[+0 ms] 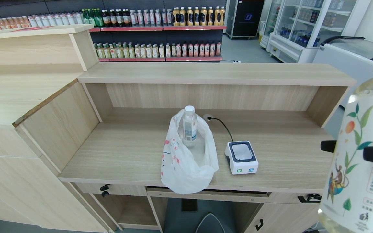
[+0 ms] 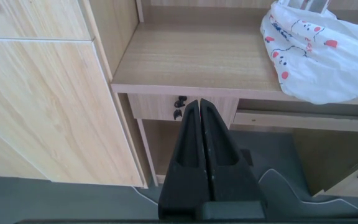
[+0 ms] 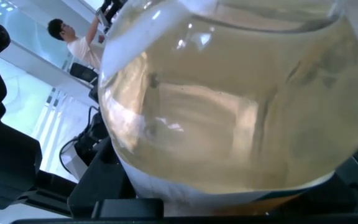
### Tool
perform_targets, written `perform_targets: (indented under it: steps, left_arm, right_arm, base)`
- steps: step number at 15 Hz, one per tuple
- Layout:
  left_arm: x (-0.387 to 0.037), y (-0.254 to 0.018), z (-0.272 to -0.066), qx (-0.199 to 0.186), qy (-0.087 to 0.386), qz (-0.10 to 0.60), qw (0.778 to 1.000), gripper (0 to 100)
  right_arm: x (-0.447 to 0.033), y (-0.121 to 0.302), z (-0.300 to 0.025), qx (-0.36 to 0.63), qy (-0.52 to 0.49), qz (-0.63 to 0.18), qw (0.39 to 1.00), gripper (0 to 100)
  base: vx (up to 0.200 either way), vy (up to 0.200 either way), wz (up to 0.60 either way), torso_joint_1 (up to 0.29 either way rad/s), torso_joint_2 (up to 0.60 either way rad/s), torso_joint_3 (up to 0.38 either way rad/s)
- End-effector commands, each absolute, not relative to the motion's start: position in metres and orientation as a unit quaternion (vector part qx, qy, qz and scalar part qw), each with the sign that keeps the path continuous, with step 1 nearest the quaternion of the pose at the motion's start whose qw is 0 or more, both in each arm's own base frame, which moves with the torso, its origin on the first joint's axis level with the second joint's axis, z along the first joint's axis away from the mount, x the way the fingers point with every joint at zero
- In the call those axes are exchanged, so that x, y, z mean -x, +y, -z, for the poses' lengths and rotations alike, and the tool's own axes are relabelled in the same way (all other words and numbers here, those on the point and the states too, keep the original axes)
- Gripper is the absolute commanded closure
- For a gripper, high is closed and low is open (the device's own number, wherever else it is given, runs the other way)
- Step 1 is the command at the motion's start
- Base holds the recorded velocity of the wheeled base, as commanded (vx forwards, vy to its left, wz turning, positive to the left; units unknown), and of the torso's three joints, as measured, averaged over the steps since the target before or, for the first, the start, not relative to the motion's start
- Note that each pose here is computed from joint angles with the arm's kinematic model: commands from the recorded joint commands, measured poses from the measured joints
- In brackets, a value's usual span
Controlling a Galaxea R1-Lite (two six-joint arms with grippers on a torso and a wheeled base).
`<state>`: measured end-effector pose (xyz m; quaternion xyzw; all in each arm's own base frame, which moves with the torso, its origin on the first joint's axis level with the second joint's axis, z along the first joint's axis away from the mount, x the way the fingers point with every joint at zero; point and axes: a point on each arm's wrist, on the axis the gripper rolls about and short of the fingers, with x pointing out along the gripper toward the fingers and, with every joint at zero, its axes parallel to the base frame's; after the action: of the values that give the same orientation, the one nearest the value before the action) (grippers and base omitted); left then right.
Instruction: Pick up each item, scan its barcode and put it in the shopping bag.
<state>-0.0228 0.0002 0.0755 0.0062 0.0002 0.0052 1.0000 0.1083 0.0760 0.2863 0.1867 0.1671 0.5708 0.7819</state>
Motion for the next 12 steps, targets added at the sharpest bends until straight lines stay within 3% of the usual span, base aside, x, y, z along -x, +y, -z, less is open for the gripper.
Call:
perform_targets:
  steps: [1, 12]
  left_arm:
    - [0.0228, 0.0002, -0.0755, -0.006, 0.000, -0.005, 1.000, 100]
    - [0.0228, 0.0002, -0.0755, -0.006, 0.000, -0.005, 1.000, 100]
  right_arm:
    - [-0.1084, 0.0762, -0.2864, -0.186, 0.166, -0.571, 0.782, 100]
    - [-0.1041, 0.0732, -0.2886, -0.184, 0.157, -0.572, 0.784, 100]
  base:
    - [0.000, 0.000, 0.00, 0.000, 0.00, 0.000]
    - [0.000, 0.000, 0.00, 0.000, 0.00, 0.000]
